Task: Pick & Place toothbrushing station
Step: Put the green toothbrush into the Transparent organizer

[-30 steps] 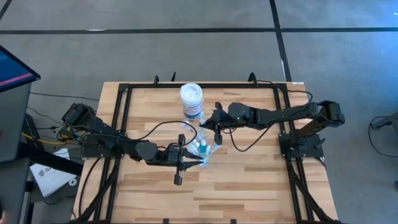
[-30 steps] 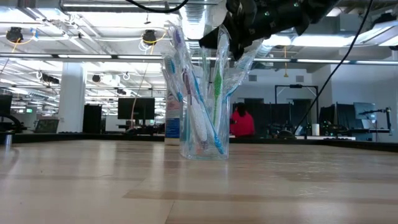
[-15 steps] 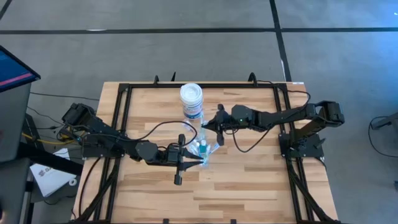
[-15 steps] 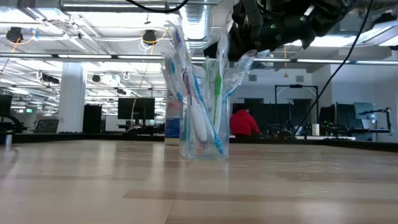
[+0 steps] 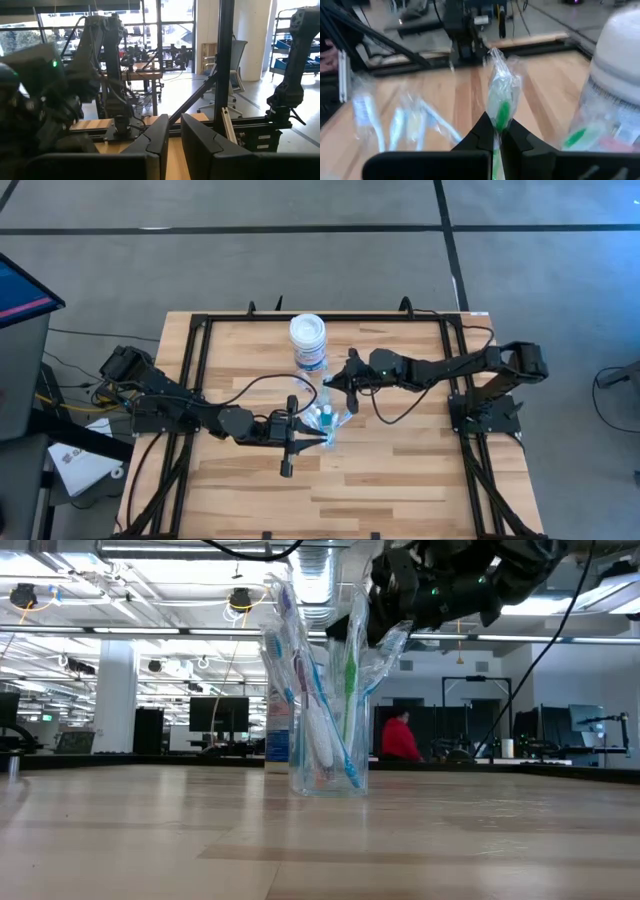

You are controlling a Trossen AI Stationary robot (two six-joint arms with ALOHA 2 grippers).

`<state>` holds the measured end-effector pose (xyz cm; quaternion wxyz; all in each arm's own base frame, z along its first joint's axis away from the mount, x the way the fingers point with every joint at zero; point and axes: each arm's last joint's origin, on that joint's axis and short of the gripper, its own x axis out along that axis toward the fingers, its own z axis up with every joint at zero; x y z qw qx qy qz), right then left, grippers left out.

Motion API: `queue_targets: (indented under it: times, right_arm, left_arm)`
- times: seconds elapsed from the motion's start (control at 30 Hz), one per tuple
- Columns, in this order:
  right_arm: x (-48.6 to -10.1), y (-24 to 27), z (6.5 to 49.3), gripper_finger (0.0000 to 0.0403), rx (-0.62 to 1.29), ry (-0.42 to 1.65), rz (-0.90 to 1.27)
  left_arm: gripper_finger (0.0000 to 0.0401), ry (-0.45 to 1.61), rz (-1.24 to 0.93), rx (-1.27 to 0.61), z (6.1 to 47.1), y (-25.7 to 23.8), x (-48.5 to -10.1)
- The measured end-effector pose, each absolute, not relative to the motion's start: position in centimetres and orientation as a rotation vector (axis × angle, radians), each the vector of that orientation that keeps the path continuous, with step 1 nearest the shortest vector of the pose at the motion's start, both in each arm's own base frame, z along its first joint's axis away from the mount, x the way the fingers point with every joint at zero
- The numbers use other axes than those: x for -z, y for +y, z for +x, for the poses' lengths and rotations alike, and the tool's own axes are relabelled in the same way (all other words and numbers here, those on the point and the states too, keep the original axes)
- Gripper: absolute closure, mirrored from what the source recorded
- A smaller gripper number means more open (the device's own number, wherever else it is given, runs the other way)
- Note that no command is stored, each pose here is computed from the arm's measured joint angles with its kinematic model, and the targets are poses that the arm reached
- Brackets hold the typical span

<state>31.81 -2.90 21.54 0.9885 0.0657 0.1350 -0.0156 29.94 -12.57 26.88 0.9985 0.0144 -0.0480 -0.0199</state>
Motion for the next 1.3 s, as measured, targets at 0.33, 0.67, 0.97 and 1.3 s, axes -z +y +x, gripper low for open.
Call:
queue_targets:
  times: [0.33, 0.67, 0.97, 1.3]
  right_arm:
    - [-17.9, -3.5, 33.8, 0.0401, -0.022, 0.265, 0.186]
    - [-17.1, -3.8, 33.9, 0.0359, -0.011, 0.293, 0.218]
    - [-17.3, -3.8, 33.9, 0.0339, -0.011, 0.283, 0.216]
    - [-17.3, -3.8, 33.9, 0.0338, -0.012, 0.279, 0.213]
  left_arm:
    - [0.0357, -0.096, 0.029, 0.040, 29.9, -12.6, -26.9]
    - [0.0357, -0.096, 0.029, 0.040, 29.9, -12.6, -26.9]
    - [0.0357, -0.096, 0.029, 0.040, 29.9, -12.6, -26.9]
    - [0.0357, -0.095, 0.029, 0.040, 29.9, -12.6, -26.9]
